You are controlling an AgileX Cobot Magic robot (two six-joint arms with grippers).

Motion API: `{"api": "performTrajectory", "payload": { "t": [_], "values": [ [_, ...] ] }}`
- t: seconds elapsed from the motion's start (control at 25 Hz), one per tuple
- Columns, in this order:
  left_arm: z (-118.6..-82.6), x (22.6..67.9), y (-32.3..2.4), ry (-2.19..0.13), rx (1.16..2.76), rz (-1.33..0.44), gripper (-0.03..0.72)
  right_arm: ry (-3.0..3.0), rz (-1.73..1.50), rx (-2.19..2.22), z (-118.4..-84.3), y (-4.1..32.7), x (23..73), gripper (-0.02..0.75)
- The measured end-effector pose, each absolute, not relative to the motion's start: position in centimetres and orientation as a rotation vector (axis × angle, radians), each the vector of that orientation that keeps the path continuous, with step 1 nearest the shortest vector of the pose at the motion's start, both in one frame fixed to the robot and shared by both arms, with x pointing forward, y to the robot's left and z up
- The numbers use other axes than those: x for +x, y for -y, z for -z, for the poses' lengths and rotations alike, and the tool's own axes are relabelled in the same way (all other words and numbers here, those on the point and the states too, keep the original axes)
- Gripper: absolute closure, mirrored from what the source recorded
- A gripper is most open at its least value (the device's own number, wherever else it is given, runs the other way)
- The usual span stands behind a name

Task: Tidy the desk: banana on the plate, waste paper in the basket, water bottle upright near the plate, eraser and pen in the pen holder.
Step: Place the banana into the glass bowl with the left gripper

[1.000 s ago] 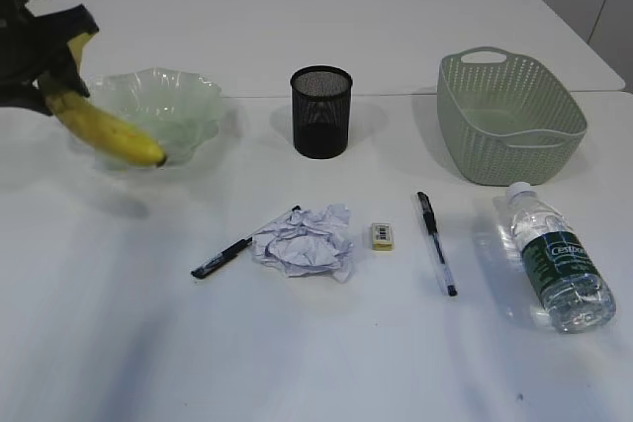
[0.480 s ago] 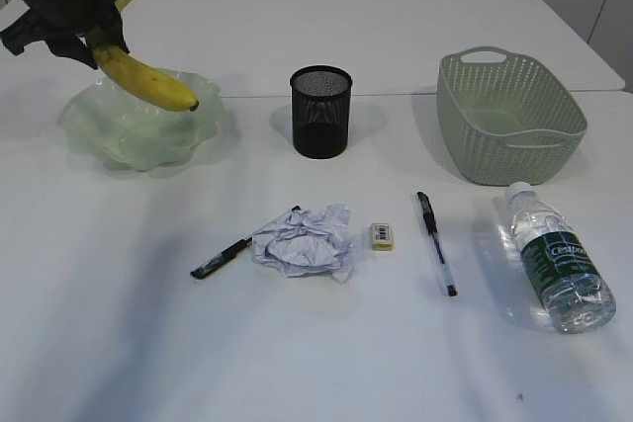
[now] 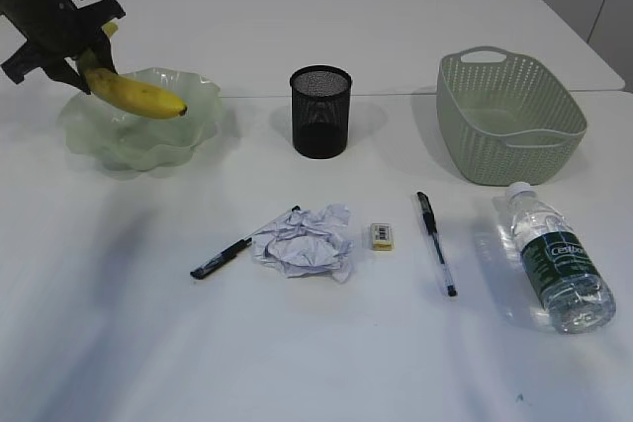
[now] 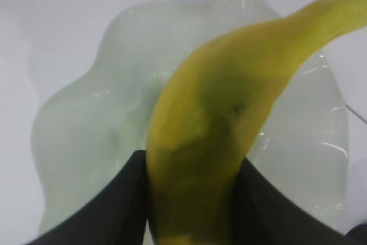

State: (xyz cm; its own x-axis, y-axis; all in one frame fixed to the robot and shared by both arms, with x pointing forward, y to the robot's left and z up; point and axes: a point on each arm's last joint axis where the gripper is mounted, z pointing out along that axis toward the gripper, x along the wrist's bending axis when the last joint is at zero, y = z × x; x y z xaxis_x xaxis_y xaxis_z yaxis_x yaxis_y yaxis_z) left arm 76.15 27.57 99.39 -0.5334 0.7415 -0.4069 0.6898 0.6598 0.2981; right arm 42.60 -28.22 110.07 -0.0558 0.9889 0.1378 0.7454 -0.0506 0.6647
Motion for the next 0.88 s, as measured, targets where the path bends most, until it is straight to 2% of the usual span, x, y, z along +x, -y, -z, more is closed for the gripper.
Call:
{"api": "performTrajectory", "payload": {
  "t": [0.36, 0.88],
  "values": [
    [-97.4, 76.6, -27.9, -2.4, 1.092, -0.099, 0.417, -1.853, -0.845, 1.845, -110.0, 28.2, 42.5, 0.315],
    [-96.7, 76.8, -27.9, -2.411, 1.095, -0.092, 0.392, -1.863, -0.835, 1.853, -109.9, 28.2, 42.4, 0.315]
  ]
}}
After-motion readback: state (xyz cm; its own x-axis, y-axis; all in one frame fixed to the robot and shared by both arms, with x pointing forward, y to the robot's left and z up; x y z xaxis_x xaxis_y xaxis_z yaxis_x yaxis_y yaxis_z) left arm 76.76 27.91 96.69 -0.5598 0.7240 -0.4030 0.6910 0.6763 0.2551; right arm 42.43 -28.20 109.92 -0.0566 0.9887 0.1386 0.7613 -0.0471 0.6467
